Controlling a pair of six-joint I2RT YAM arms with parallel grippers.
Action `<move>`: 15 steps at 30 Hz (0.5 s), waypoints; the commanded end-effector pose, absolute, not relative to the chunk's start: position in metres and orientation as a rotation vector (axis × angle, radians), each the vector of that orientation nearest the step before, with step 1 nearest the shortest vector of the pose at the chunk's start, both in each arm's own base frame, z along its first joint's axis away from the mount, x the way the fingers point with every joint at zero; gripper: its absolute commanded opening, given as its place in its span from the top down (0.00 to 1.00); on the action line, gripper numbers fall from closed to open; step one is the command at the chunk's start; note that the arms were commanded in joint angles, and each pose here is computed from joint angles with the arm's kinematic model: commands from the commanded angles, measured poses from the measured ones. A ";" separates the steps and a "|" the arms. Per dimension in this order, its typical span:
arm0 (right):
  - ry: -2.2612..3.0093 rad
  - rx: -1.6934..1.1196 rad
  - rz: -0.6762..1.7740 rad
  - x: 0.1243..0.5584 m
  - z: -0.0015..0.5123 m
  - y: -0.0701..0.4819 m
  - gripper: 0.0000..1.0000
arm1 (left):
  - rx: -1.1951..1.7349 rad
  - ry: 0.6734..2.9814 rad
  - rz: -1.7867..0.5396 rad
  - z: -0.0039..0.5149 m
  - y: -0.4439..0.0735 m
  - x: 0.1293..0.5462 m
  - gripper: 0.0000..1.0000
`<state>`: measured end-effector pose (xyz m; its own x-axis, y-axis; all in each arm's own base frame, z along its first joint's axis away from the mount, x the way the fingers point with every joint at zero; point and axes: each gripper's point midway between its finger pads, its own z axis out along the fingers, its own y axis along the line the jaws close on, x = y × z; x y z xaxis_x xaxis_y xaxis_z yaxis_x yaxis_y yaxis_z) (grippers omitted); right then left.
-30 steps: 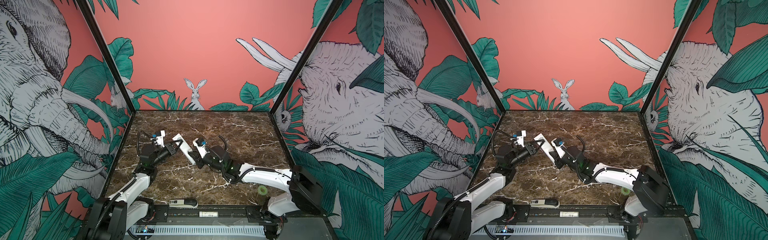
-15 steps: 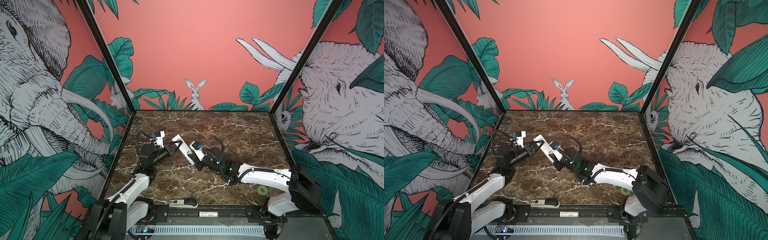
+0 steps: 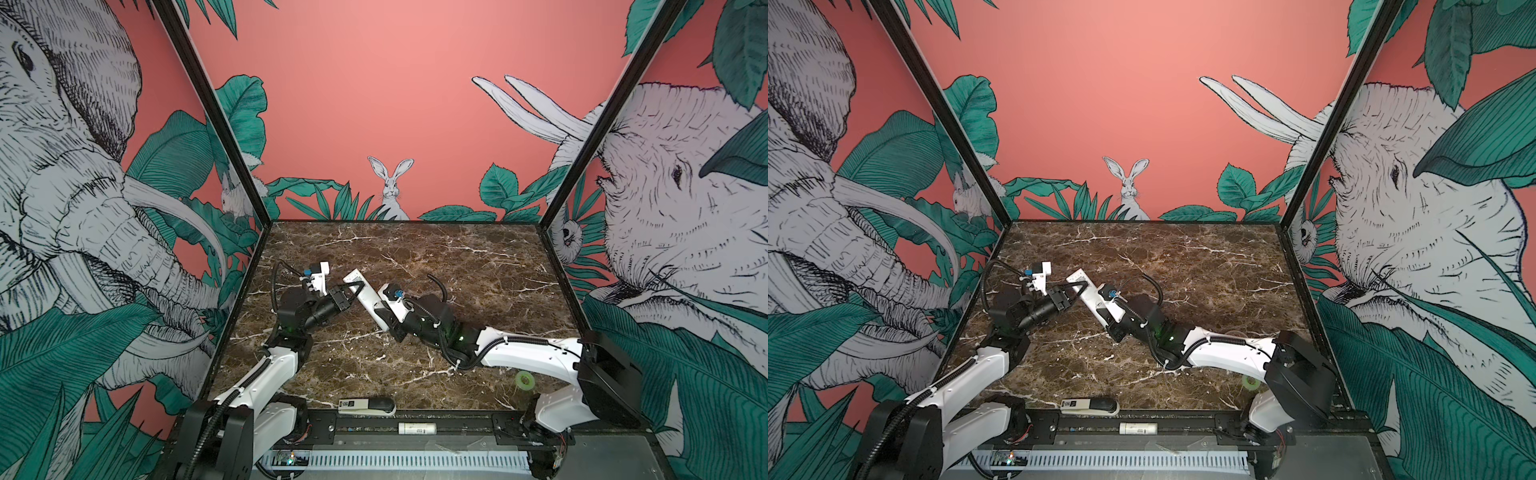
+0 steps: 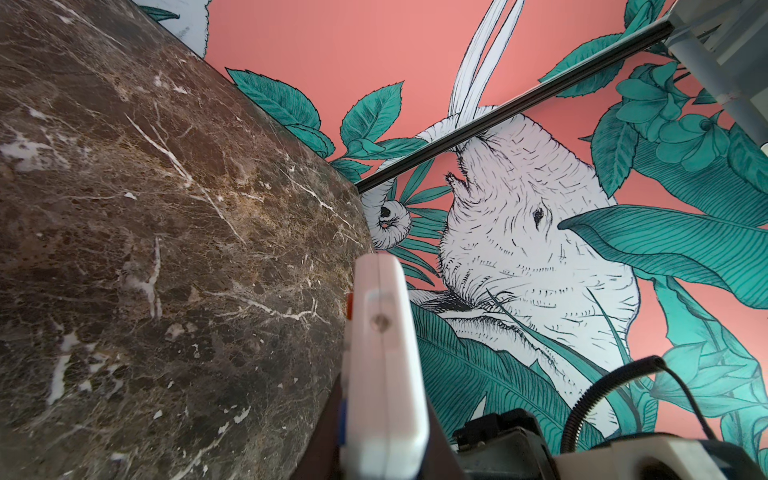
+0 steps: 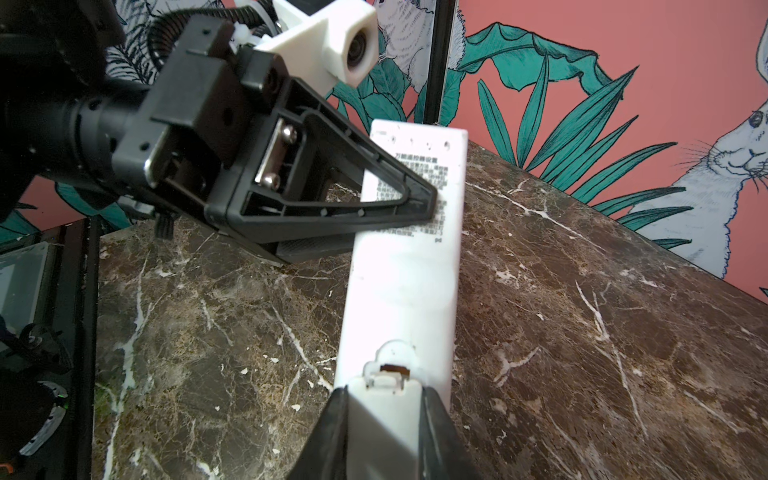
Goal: Load the batteries into the remote control
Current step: 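Slide the cover onto the remote's battery compartment with the right gripper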
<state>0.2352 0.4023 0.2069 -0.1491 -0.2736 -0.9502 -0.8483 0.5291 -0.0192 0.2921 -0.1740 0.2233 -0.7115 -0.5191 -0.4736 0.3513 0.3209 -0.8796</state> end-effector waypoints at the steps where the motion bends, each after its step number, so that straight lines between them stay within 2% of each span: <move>1: 1.720 -1.025 0.666 0.227 0.192 0.402 0.75 | -0.063 1.723 -1.510 0.266 -0.174 0.290 1.00; 5: 1.733 -1.039 0.656 0.226 0.188 0.400 0.76 | -0.061 1.719 -1.509 0.268 -0.173 0.290 1.00; 11: 1.759 -0.989 0.634 0.233 0.189 0.395 0.69 | -0.057 1.721 -1.506 0.268 -0.173 0.289 1.00; 15: 1.772 -0.923 0.630 0.242 0.192 0.386 0.71 | -0.059 1.723 -1.507 0.267 -0.173 0.289 1.00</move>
<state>0.2339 0.3995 0.1997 -0.1721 -0.2954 -0.9397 -0.8500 0.5266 -0.0099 0.2915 -0.1730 0.2279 -0.7062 -0.5182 -0.4824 0.3635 0.3193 -0.8752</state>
